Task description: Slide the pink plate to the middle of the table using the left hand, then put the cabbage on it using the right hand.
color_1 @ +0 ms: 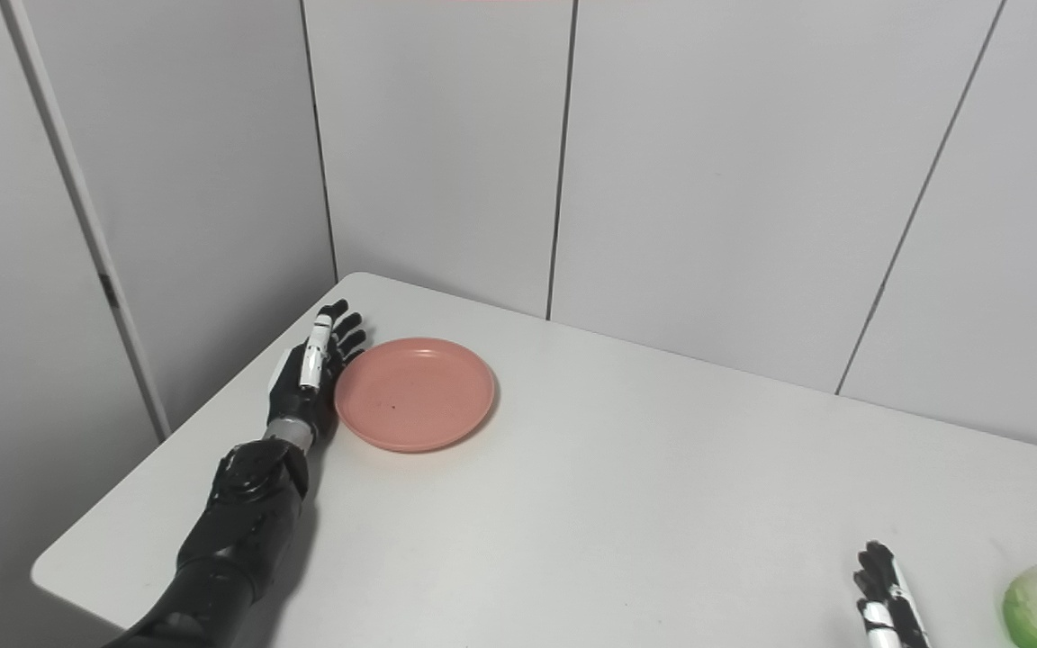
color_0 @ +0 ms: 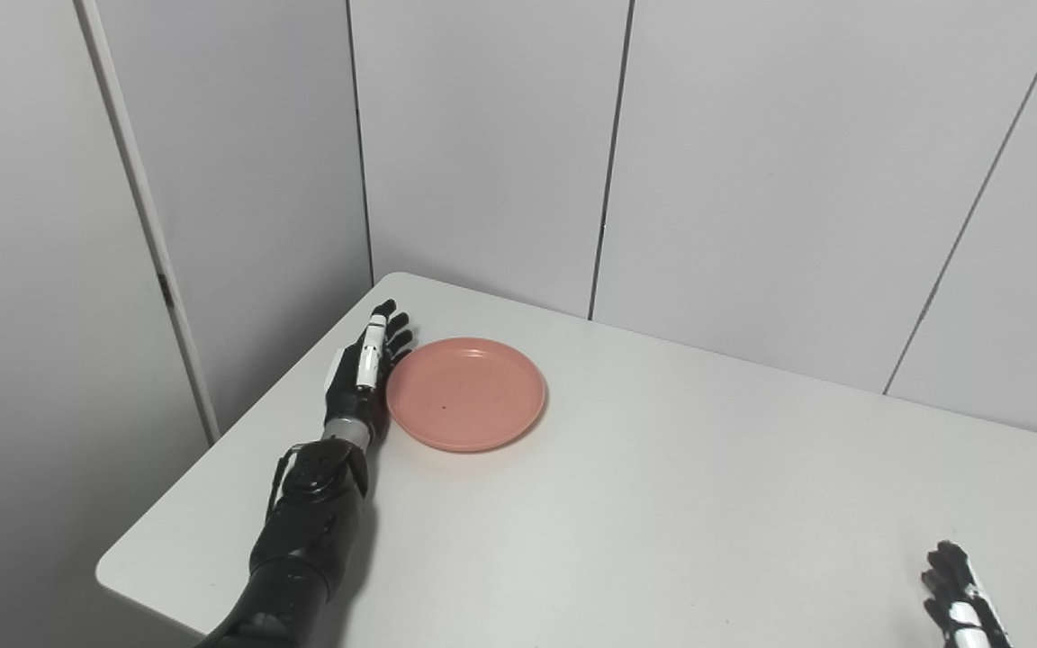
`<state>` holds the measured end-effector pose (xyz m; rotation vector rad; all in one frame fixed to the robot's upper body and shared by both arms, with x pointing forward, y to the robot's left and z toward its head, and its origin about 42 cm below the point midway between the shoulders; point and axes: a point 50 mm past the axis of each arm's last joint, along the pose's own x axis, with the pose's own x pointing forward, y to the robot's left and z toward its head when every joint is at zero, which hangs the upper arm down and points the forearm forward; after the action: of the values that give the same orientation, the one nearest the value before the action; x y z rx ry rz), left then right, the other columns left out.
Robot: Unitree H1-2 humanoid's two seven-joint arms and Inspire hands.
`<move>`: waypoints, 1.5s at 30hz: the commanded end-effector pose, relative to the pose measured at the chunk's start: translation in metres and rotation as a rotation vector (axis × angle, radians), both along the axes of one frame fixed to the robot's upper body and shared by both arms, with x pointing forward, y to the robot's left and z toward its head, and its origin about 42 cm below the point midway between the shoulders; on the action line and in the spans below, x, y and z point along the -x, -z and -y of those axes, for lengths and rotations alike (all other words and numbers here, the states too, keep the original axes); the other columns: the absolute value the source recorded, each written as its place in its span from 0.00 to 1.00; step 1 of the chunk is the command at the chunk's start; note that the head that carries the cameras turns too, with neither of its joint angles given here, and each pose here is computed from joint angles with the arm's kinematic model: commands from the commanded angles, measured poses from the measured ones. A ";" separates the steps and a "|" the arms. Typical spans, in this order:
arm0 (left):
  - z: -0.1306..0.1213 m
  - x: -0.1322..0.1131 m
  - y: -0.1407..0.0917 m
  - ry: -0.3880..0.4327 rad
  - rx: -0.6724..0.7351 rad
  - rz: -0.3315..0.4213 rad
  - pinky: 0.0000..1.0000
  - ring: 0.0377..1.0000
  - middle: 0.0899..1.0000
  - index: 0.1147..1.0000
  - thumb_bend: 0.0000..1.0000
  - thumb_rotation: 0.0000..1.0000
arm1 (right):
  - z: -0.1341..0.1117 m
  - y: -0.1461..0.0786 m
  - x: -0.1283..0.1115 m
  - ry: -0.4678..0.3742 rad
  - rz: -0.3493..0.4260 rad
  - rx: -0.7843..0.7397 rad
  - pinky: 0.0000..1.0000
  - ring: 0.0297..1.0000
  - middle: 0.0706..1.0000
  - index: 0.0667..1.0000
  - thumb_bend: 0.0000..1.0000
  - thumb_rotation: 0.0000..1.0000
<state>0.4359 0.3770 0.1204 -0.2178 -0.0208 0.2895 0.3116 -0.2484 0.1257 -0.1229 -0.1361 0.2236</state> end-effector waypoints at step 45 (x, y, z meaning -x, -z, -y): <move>0.149 0.025 -0.008 0.570 0.023 -0.100 0.91 0.91 0.92 0.92 0.41 1.00 | -0.036 0.000 0.006 -0.002 0.038 0.056 0.93 0.94 0.94 0.95 0.27 1.00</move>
<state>0.4114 0.2343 0.1285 -0.2315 0.1155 -0.2356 0.3069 -0.2198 0.1256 -0.2026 -0.1614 0.2344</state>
